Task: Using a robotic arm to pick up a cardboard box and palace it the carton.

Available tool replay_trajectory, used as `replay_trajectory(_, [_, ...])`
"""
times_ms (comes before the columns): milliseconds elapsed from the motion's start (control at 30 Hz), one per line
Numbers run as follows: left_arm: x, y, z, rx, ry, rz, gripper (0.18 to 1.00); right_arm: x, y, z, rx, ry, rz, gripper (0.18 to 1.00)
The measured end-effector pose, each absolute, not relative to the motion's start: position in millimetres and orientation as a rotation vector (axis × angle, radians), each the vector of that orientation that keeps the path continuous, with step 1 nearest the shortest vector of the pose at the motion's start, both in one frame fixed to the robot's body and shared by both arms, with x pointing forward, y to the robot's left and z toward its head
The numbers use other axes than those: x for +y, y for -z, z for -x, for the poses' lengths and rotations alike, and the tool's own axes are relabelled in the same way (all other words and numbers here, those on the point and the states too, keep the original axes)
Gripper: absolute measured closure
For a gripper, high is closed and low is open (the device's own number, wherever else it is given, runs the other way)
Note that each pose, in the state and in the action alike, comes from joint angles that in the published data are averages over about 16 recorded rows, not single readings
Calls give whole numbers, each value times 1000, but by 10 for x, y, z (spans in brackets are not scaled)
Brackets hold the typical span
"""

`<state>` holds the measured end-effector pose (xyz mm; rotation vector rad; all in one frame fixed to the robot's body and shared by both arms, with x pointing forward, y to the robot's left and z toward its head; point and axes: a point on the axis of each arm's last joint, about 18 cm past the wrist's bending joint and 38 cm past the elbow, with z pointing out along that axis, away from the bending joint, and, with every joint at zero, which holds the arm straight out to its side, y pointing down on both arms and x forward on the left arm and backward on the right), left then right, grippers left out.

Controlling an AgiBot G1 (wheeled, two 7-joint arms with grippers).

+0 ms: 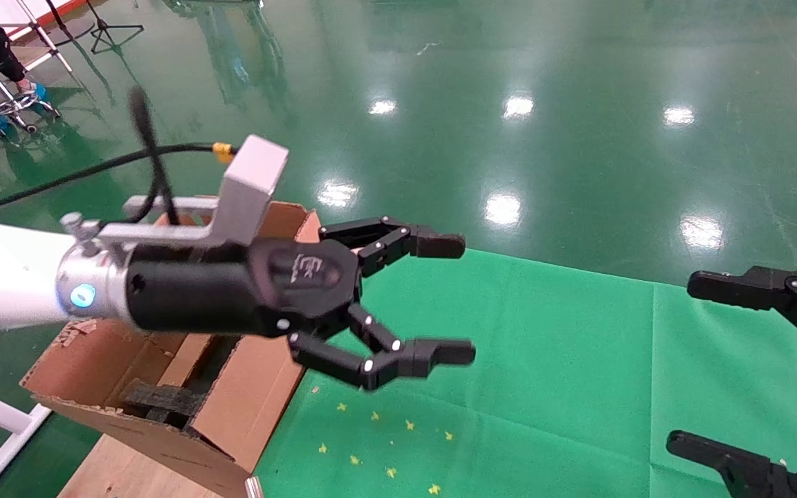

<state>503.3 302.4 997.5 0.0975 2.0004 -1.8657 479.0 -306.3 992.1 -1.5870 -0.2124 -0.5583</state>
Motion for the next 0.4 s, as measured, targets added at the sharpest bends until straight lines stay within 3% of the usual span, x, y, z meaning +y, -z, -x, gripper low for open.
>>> replay_trajectory(400, [2998,-9918,-4743,1924,1800,-281,183,-3064,-9921,-4791,-212,558,1587,178])
